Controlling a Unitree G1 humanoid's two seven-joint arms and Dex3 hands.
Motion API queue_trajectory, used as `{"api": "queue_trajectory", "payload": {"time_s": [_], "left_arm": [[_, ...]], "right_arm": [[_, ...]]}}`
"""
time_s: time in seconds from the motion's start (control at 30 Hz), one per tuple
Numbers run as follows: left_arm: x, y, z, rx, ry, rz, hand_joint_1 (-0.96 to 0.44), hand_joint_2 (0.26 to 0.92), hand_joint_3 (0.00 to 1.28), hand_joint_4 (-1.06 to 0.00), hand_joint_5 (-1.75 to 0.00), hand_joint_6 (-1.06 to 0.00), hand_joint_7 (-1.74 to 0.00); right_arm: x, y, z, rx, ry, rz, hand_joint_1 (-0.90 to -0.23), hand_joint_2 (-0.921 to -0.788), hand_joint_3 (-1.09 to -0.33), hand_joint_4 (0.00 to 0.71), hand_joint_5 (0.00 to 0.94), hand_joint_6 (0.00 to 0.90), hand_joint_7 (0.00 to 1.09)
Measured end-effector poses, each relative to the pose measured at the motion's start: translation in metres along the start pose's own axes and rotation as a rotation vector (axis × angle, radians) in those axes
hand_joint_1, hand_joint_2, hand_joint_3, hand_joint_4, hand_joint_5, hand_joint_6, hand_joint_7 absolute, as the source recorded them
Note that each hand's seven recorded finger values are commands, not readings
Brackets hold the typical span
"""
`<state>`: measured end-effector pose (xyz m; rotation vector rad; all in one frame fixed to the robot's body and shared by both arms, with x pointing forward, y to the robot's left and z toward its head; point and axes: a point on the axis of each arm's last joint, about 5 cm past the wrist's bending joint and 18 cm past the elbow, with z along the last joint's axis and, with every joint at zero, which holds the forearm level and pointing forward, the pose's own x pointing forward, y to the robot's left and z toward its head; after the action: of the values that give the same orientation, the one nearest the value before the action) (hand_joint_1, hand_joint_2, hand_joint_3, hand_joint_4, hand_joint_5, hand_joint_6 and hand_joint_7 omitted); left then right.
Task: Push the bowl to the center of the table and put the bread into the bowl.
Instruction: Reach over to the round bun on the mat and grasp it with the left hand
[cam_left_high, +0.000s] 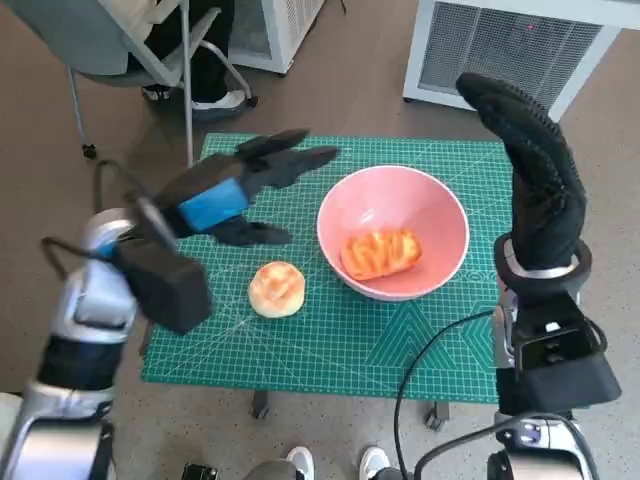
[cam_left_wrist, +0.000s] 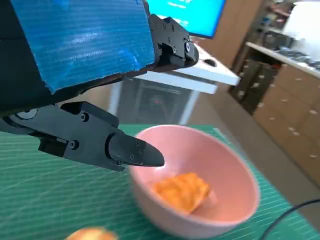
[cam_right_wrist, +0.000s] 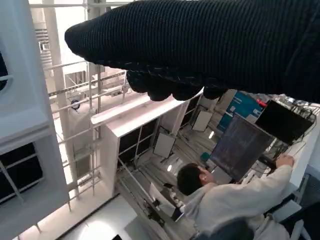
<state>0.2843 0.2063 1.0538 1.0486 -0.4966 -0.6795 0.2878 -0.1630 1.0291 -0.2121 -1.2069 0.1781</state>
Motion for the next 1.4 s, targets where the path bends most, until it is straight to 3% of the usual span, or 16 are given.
{"api": "queue_trajectory", "payload": {"time_s": [0.53,1.13,1.4], "left_arm": [[-0.022,-0.018,-0.004,0.007,0.08,-0.063,-0.27,0.91,0.0,-0.26,-0.02,-0.37,-0.08],[-0.011,-0.06,-0.022,-0.088,0.157,-0.223,-0.25,0.909,0.01,-0.22,0.0,-0.33,-0.02],[-0.007,-0.077,-0.035,-0.111,0.257,-0.325,-0.27,0.908,0.0,-0.2,0.0,-0.31,-0.01]], "right_arm": [[0.0001,0.0,-0.001,0.021,0.009,0.01,-0.589,-0.921,-0.729,0.286,0.0,0.01,0.68],[0.0004,0.0,-0.001,0.048,0.012,0.014,-0.595,-0.921,-0.723,0.286,0.0,0.005,0.67],[0.0009,-0.001,-0.001,0.044,0.013,0.022,-0.587,-0.921,-0.725,0.286,0.0,0.006,0.67]]}}
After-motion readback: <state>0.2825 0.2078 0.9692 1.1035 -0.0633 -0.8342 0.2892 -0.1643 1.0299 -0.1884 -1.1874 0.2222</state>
